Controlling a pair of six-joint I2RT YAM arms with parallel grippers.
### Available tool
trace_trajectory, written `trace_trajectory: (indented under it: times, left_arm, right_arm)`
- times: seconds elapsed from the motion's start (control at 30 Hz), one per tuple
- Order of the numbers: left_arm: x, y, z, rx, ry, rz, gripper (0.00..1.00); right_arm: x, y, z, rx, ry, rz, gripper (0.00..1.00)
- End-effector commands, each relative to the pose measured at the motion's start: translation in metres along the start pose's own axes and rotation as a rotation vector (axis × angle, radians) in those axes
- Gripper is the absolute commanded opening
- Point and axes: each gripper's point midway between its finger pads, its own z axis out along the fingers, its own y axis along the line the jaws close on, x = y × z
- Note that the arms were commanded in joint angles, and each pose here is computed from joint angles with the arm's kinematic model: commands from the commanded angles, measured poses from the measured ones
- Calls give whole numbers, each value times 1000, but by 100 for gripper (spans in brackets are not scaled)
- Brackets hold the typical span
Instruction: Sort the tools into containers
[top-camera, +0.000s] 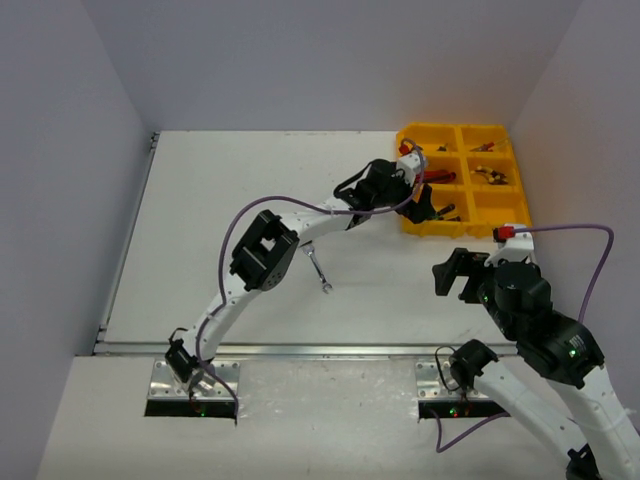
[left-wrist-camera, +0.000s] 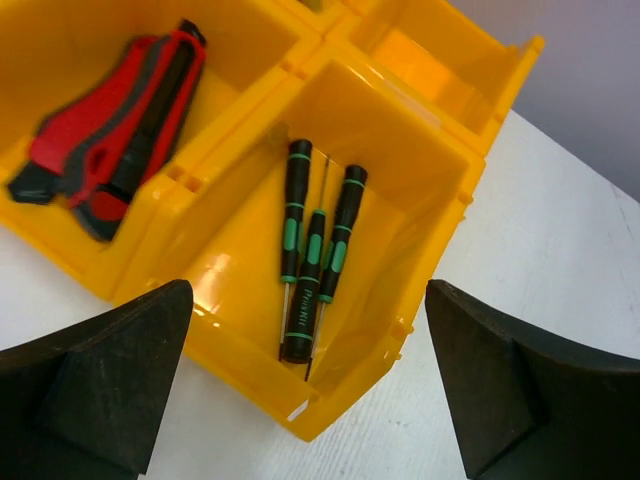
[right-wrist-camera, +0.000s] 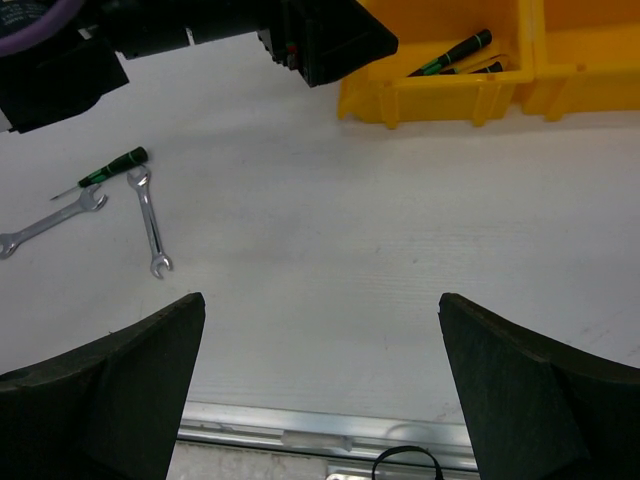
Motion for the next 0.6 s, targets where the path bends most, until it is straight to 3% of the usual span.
trace_trajectory:
  times: [0.0,0.1,0.13,0.2,0.27,0.37,0.57]
  left_arm:
    - [-163,11,-81,-246,-317,-38,100]
    - [-164,57,-135,-492,-276,-117,100]
    - [-152,62,-139,-517,-227,-127,100]
    - [-122,102,-187,-662,-119,-182,100]
    - [-67,120,-217,-736,20,-226,100]
    - [-15,124,-261,-762,170,-166,100]
    - [61,116,-294,-741,410,-91,100]
  right_arm:
    - [-20,4,-1,3,-48,3,99]
    - [-15,8,5,-9,-20,-17,99]
    - [-15,8,5,-10,-20,-18,99]
    - [-10,13,12,-25,4,-48,99]
    - [-7,17,16,-37,24,-75,99]
    - [0,25,27,-59,71,-138,99]
    - [10,32,42,-70,127,-183,99]
